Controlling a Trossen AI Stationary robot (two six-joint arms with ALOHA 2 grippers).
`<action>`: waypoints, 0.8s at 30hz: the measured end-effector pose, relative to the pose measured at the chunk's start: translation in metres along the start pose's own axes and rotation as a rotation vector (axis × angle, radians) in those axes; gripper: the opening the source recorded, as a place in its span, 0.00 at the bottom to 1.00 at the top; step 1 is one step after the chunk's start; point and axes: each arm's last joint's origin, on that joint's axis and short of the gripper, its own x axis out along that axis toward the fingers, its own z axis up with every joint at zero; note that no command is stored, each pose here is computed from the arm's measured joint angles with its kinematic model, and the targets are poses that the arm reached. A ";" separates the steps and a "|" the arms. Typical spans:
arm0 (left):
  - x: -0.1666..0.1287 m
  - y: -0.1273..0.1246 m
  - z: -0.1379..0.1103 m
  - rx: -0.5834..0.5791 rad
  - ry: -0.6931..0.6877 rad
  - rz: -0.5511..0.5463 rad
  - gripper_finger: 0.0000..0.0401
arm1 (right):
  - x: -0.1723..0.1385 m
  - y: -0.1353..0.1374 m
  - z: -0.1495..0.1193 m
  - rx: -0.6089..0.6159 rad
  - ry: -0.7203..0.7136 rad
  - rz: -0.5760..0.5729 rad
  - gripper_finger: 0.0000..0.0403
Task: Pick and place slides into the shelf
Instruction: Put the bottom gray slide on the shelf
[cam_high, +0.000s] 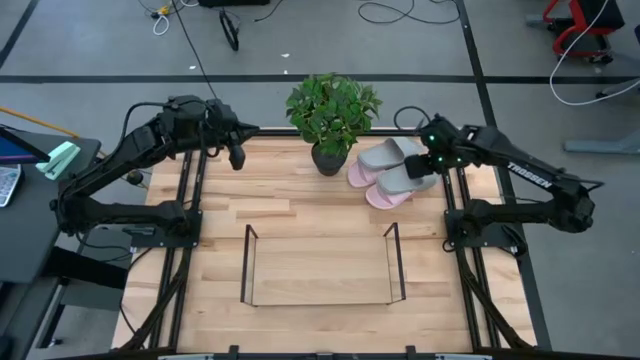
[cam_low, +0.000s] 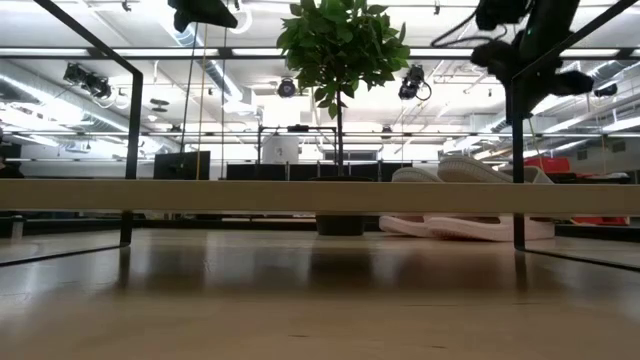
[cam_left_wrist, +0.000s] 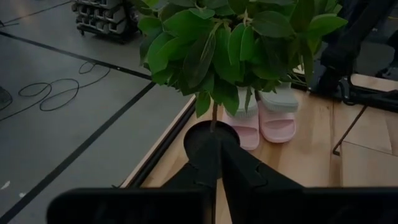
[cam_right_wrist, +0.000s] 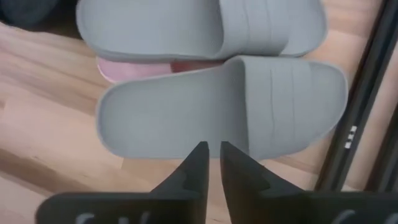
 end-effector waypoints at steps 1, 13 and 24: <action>0.000 0.000 0.000 0.000 0.001 0.000 0.07 | 0.003 -0.001 -0.001 0.002 0.005 -0.005 0.15; 0.000 0.000 0.000 -0.015 0.000 0.001 0.05 | 0.029 -0.019 -0.005 0.110 -0.005 -0.147 0.42; 0.000 0.000 0.000 -0.031 0.000 0.001 0.06 | 0.038 -0.041 0.004 0.219 -0.004 -0.167 0.62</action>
